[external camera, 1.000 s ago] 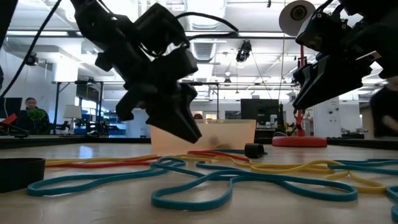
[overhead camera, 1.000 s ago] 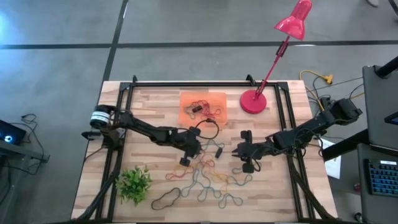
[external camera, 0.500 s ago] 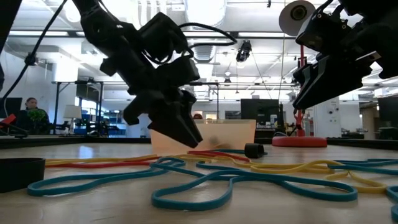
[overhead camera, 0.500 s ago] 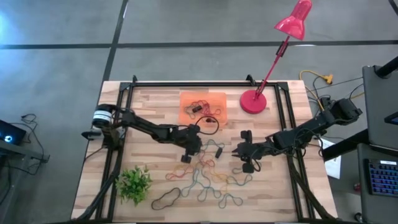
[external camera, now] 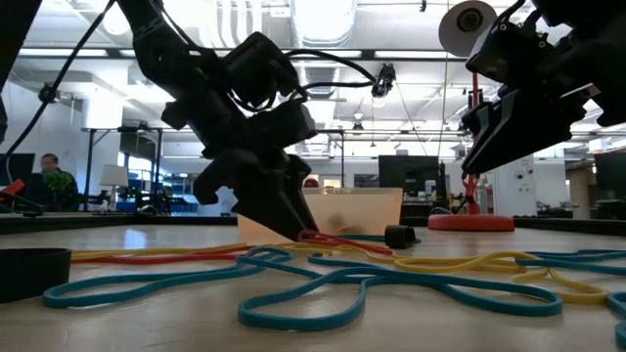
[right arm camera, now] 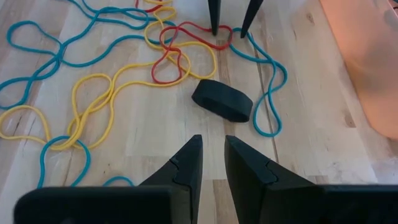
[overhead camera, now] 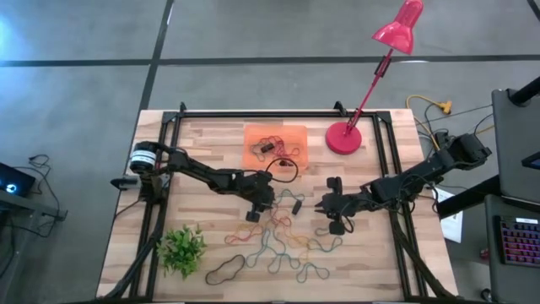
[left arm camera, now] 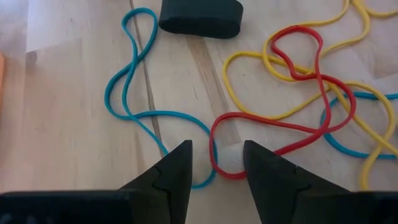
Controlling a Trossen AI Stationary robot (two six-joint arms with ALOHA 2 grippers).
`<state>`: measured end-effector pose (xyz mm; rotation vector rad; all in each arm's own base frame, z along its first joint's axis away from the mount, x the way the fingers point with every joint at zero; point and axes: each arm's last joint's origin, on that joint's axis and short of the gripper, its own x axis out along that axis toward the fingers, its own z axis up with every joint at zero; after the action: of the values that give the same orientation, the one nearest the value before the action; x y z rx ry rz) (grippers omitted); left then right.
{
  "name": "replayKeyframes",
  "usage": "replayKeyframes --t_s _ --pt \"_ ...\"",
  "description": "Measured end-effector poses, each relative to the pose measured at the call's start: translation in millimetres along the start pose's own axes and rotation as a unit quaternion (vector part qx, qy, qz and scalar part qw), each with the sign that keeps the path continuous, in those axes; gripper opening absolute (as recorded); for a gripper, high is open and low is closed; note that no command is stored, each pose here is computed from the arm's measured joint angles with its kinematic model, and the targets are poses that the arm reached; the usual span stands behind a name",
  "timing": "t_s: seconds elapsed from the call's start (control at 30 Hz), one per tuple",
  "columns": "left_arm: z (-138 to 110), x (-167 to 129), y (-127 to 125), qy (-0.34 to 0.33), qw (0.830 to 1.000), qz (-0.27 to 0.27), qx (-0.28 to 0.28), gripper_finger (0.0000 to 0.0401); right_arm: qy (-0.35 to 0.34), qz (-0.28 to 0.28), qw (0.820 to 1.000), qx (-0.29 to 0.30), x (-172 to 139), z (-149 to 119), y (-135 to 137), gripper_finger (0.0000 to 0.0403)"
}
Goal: Pick and place rubber bands into bin
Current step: Put the red rubber band into the orange bin
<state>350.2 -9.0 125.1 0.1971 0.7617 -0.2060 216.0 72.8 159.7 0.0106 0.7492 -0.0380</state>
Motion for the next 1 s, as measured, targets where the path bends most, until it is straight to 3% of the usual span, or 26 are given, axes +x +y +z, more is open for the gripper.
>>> replayKeyframes --t_s 0.5,0.83,1.0 --pt "-3.3 0.1 0.1 0.0 0.999 -0.02 -0.029 0.0071 -0.003 0.0 1.0 0.001 0.0 0.5 0.1 0.0057" --pt "-3.6 0.1 1.0 0.001 0.999 -0.014 -0.03 0.0066 -0.003 0.0 1.0 0.001 0.0 0.7 0.2 0.0057" --pt "-2.9 0.0 1.9 0.002 1.0 -0.006 -0.03 0.0029 -0.003 0.0 1.0 0.001 0.0 0.6 0.2 0.0057"
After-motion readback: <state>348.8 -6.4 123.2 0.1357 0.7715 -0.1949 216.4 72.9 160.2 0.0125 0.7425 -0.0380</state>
